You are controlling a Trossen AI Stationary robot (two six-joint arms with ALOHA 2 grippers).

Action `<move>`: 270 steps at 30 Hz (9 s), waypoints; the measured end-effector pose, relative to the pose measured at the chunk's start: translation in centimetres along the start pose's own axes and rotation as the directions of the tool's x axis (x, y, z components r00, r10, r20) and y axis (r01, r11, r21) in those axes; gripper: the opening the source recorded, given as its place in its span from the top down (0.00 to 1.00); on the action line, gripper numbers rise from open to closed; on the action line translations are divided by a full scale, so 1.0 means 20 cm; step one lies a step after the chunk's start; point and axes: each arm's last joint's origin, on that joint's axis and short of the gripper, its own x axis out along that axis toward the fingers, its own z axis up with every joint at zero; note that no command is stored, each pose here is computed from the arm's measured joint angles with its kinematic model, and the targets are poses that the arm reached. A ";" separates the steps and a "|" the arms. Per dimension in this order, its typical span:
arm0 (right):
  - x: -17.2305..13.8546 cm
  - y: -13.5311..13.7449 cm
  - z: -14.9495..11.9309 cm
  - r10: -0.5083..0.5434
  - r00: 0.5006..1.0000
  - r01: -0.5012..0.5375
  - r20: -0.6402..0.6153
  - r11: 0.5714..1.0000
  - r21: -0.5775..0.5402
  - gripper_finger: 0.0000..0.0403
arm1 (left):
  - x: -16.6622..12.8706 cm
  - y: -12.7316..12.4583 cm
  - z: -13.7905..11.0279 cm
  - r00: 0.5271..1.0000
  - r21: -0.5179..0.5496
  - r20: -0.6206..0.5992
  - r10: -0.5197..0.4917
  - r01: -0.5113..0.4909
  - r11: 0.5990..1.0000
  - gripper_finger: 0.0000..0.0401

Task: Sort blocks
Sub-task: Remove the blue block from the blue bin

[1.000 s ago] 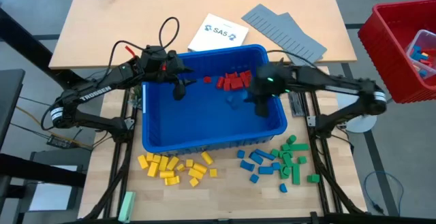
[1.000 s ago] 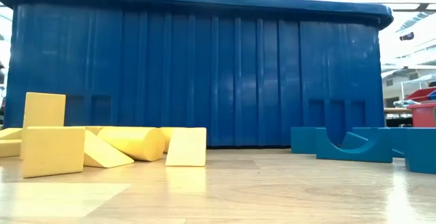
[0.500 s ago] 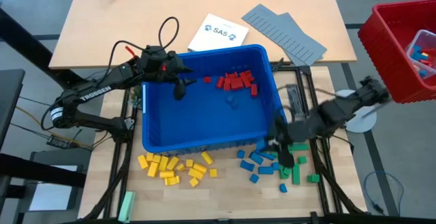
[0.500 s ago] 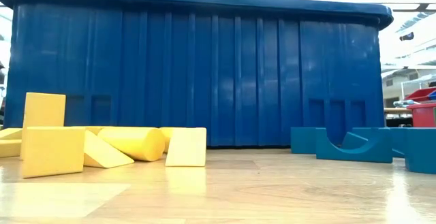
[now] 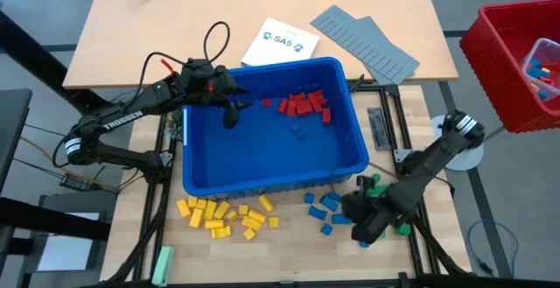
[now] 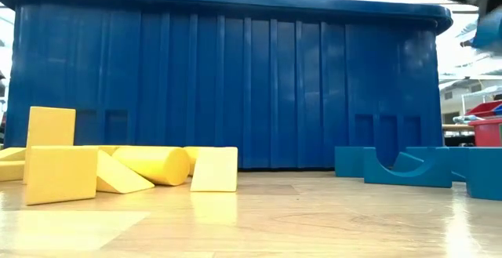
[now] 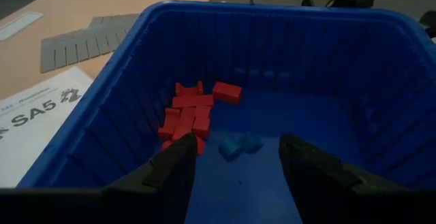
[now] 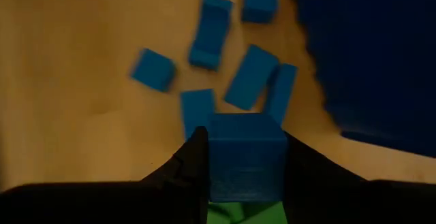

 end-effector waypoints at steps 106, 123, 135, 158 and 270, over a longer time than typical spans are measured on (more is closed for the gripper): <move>0.61 -1.45 0.81 -0.043 0.989 -0.002 0.145 0.955 0.297 0.73 | 0.08 0.01 0.00 1.000 -0.055 0.001 0.016 -0.016 0.998 0.45; -0.36 -0.82 0.58 0.205 0.867 -0.289 0.454 0.949 0.123 0.71 | 0.08 0.01 0.00 1.000 -0.135 0.002 0.018 -0.017 0.991 0.45; -0.49 -0.37 0.27 0.373 0.897 -0.413 0.238 0.899 0.146 0.71 | 0.08 0.02 0.02 0.999 -0.208 0.037 0.026 -0.018 0.978 0.45; 0.18 -0.16 -0.18 0.026 0.999 -0.032 0.023 0.954 0.299 0.71 | 0.08 0.02 0.05 0.994 -0.216 0.105 0.034 -0.011 0.976 0.46; 0.95 -1.52 0.76 0.052 0.970 0.041 -0.237 0.927 0.372 0.71 | 0.26 0.11 -0.12 0.956 0.112 -0.216 0.197 -0.177 0.978 0.46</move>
